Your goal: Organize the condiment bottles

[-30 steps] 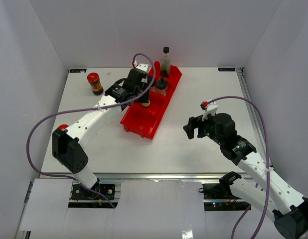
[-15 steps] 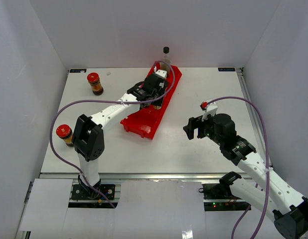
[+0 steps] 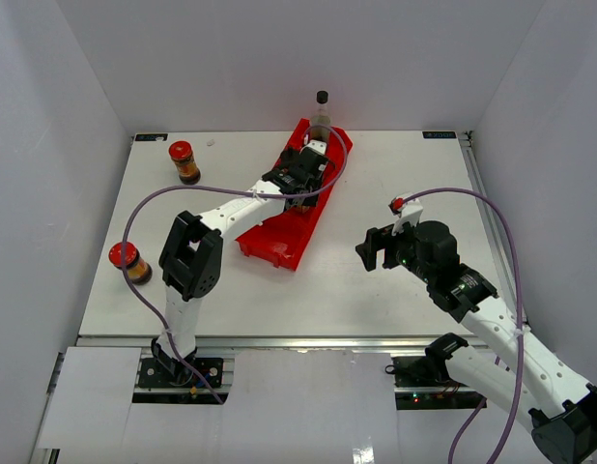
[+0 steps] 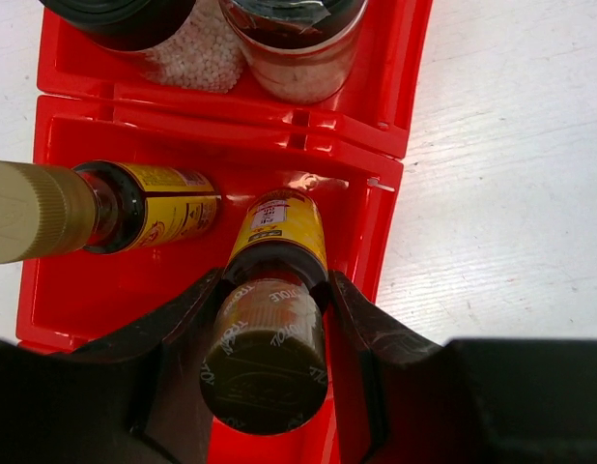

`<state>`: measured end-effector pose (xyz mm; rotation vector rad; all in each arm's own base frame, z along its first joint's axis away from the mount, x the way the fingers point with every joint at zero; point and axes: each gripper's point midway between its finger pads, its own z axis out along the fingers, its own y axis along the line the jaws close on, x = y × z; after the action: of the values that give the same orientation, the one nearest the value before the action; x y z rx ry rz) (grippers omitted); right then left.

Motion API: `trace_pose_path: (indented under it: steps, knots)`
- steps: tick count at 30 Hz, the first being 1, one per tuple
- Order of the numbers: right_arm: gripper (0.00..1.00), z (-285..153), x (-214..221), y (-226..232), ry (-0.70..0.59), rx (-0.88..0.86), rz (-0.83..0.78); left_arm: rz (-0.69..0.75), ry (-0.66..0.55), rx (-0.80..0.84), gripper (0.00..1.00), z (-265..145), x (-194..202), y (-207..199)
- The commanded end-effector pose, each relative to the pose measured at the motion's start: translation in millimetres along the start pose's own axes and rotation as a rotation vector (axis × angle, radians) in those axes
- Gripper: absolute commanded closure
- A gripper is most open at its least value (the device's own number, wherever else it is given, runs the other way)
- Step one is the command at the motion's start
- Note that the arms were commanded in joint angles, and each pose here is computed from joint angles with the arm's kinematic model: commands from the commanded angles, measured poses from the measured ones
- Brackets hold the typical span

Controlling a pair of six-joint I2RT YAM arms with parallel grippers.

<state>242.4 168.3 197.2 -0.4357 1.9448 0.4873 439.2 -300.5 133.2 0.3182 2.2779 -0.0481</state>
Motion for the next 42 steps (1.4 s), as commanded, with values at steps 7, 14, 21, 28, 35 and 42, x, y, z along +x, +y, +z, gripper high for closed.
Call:
trace_pose_path:
  steps: [7,14,21,28,35,42]
  knots:
    - [0.11,-3.9,-18.0,1.5,-0.073,-0.006,-0.010,-0.017,-0.079,-0.041,0.75,3.1,-28.4,0.9]
    - [0.11,-4.7,-19.8,1.8,-0.079,-0.007,-0.010,-0.012,-0.046,-0.050,0.27,9.2,-17.0,1.9]
    - [0.11,-5.6,-20.2,1.1,-0.083,-0.004,-0.009,-0.021,-0.056,-0.061,0.20,-8.5,-27.3,8.1]
    - [0.11,-5.0,-18.4,0.4,-0.078,0.000,-0.009,-0.044,-0.042,-0.036,0.19,-43.8,-33.7,15.2]
    - [0.11,-3.5,-16.0,0.0,-0.068,0.002,-0.009,-0.117,0.013,-0.065,0.16,-94.4,-32.8,36.6]
    - [0.11,-5.2,-17.3,-1.5,-0.072,0.010,-0.009,-0.249,-0.060,-0.155,0.12,-130.2,-63.0,89.2]
